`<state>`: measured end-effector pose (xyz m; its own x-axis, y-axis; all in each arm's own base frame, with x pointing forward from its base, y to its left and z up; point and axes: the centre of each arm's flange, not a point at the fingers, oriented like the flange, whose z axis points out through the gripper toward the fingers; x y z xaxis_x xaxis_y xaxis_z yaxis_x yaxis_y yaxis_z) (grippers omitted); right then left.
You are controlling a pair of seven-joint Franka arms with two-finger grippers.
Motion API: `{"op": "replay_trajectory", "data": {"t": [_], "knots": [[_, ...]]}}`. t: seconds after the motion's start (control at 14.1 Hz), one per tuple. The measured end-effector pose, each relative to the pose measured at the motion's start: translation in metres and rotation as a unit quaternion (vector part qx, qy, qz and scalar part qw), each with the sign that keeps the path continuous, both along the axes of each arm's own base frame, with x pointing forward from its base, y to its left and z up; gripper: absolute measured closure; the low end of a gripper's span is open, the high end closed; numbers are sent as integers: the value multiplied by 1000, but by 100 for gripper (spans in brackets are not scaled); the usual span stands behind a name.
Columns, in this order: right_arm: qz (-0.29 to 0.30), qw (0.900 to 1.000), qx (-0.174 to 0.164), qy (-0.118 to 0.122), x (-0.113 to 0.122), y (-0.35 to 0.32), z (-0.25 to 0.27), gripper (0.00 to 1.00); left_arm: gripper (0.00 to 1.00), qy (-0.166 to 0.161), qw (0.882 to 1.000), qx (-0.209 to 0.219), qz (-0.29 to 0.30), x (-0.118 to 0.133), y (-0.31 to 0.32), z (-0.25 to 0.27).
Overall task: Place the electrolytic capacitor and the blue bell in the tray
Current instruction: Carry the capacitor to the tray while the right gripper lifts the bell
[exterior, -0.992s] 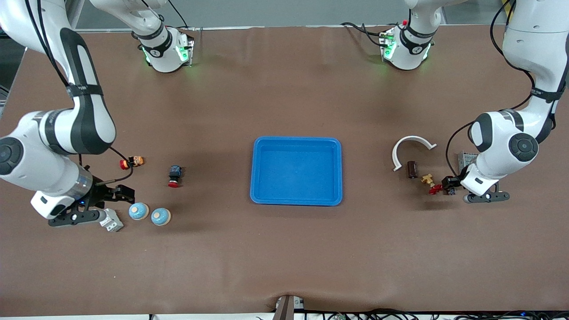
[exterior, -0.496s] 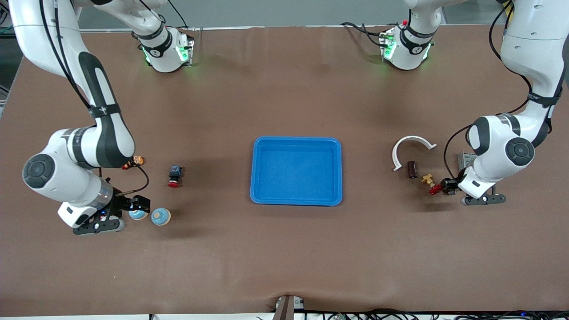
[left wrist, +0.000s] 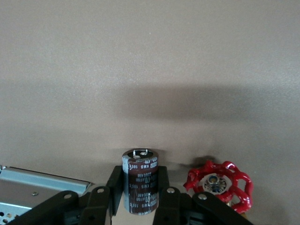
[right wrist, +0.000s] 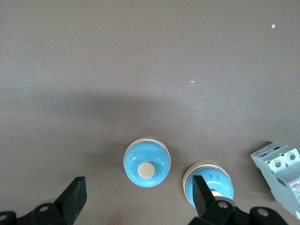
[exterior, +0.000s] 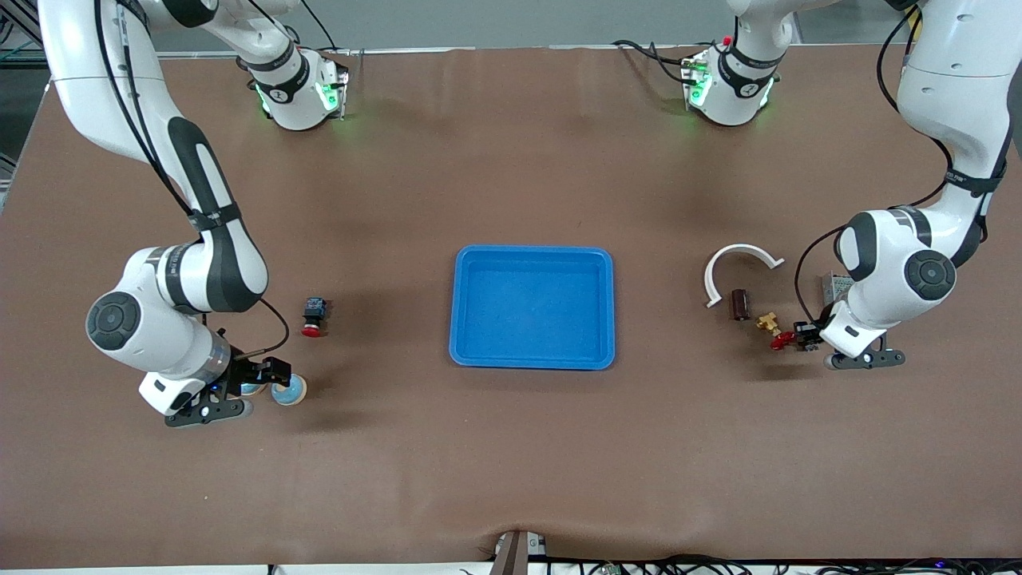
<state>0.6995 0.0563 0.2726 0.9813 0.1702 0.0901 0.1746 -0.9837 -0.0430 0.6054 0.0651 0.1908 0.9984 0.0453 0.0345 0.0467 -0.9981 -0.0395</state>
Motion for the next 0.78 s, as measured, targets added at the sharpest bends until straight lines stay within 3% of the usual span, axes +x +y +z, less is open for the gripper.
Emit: {"op": "replay_trajectory", "data": {"t": [0.35, 0.78], "knots": [[25, 1000, -3, -7, 2, 4, -22, 0, 66, -23, 1000, 3, -7, 16, -6, 40], [80, 997, -10, -2, 0, 8, -43, 0, 66, -17, 1000, -8, -21, 15, -89, 124]]}}
